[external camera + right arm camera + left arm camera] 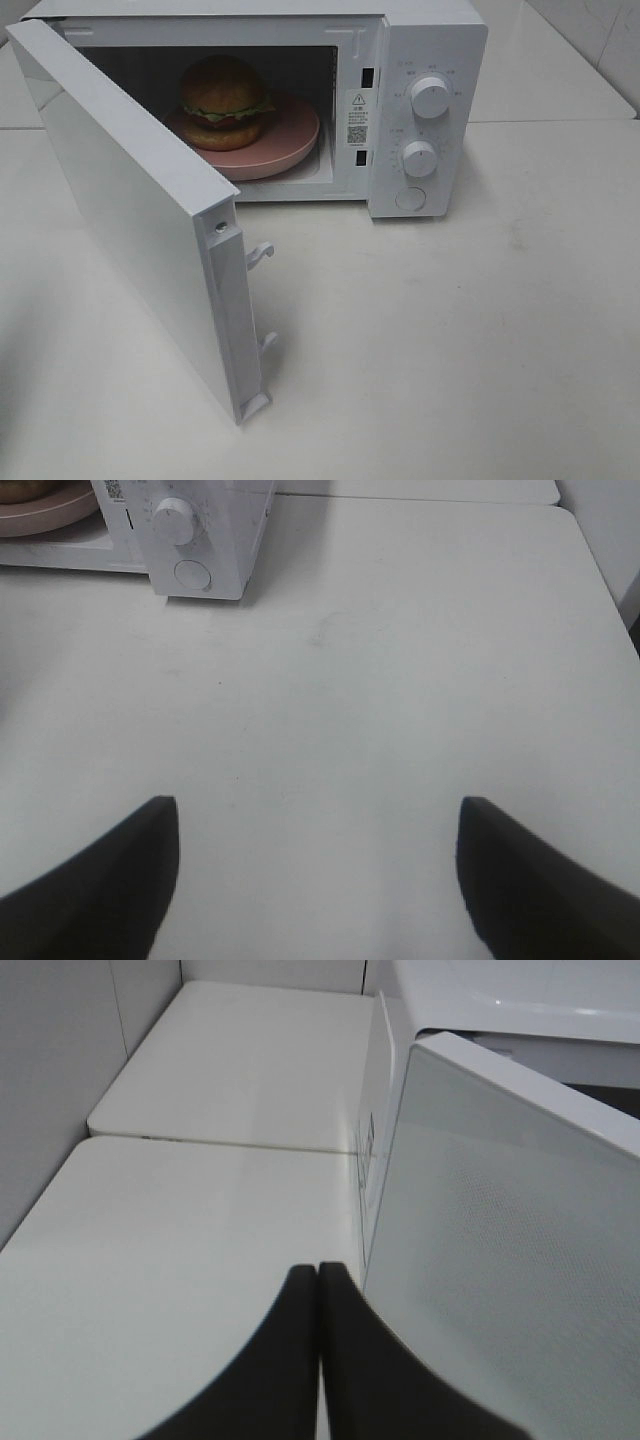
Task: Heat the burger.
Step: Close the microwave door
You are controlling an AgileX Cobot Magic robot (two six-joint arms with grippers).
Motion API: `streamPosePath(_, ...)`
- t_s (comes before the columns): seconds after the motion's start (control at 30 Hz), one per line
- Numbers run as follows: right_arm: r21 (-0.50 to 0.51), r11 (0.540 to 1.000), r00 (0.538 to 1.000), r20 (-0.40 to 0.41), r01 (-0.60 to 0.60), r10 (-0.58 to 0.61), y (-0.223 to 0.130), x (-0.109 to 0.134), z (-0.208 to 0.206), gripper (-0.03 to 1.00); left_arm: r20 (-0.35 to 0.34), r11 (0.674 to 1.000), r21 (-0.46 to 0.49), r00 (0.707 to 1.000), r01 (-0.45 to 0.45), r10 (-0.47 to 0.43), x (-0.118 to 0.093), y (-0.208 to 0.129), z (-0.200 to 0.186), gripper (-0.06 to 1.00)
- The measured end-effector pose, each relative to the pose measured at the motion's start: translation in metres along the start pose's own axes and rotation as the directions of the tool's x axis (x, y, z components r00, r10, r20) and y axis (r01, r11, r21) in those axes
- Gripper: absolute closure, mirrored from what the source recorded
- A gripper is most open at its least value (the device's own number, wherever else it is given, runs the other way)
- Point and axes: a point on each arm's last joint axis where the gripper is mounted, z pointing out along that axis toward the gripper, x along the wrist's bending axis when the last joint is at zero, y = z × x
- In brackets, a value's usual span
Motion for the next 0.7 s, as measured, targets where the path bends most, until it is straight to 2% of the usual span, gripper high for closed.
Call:
streamPosePath(0.13,0.000,1.000,1.000,0.000,0.000,0.000,0.000,0.000,0.000,0.23,-0.020,0.996,-0.093,1.000,-0.004,0.002,0.005,-0.016,0.016,0.94)
streamPosePath(0.33,0.000,1.000,1.000,0.000,0.000,0.000,0.000,0.000,0.000,0.23,-0.021,0.990,-0.135,0.999,-0.047,0.044,0.006,-0.028,0.029,0.94)
streamPosePath(0.53,0.000,1.000,1.000,0.000,0.000,0.000,0.000,0.000,0.000,0.23,0.049,0.989,-0.132,0.996,-0.071,0.078,0.000,-0.037,0.048,0.94)
streamPosePath(0.57,0.000,1.000,1.000,0.000,0.000,0.000,0.000,0.000,0.000,0.23,0.085,0.991,-0.111,0.993,-0.069,0.079,-0.003,-0.042,0.055,0.94)
streamPosePath(0.63,0.000,1.000,1.000,0.000,0.000,0.000,0.000,0.000,0.000,0.23,0.107,0.991,-0.110,0.991,-0.072,0.084,-0.005,-0.044,0.058,0.94)
streamPosePath(0.67,0.000,1.000,1.000,0.000,0.000,0.000,0.000,0.000,0.000,0.23,0.151,0.991,-0.102,0.984,-0.083,0.098,-0.008,-0.049,0.064,0.94)
streamPosePath(0.7,0.000,1.000,1.000,0.000,0.000,0.000,0.000,0.000,0.000,0.23,0.151,0.991,-0.102,0.984,-0.083,0.098,-0.008,-0.049,0.064,0.94)
